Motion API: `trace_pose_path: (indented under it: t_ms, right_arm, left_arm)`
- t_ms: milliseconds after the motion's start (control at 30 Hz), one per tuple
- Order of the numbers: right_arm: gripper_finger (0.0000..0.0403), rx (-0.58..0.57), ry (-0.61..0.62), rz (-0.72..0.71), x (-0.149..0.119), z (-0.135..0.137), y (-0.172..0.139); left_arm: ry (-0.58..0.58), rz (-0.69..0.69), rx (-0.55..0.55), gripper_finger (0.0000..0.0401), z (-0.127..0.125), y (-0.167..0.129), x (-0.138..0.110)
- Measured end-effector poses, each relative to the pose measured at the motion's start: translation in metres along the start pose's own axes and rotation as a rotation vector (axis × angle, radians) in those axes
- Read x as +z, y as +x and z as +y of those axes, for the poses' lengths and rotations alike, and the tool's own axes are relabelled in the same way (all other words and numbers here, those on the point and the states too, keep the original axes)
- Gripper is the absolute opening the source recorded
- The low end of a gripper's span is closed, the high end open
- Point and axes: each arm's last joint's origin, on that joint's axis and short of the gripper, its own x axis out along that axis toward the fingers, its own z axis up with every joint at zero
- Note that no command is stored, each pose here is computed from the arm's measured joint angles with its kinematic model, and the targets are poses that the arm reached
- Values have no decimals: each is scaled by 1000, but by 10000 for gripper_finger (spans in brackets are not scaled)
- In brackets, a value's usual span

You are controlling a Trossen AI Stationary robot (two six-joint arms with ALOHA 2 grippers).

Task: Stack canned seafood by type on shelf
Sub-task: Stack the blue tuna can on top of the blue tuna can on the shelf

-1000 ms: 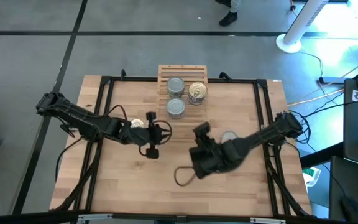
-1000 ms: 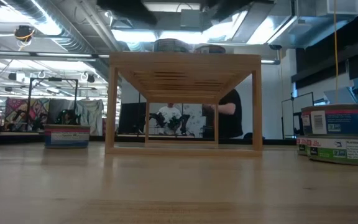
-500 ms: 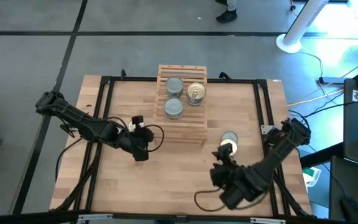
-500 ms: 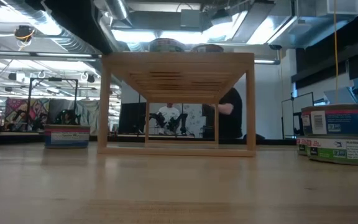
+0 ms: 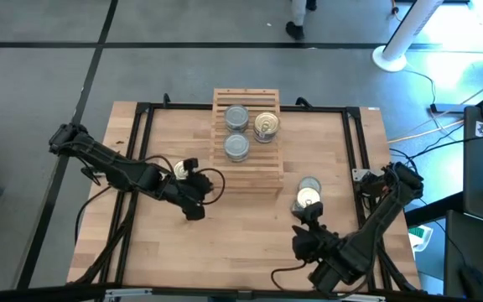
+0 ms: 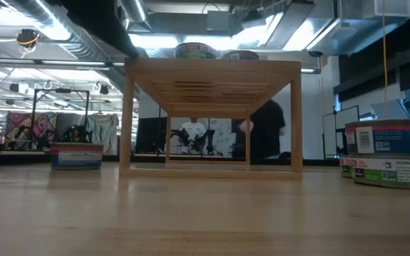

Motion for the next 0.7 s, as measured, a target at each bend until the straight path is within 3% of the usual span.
trace_pose_path:
  t_ms: [400,600,700]
  right_arm:
    - [241,-75,43,44,-19,16,22]
    - [241,-63,63,51,-23,23,28]
    - [241,-60,68,48,-24,25,31]
  left_arm:
    - [15,6,-6,57,5,-20,15]
    - [43,118,22,57,10,-33,4]
    - [-26,231,48,57,14,-35,-7]
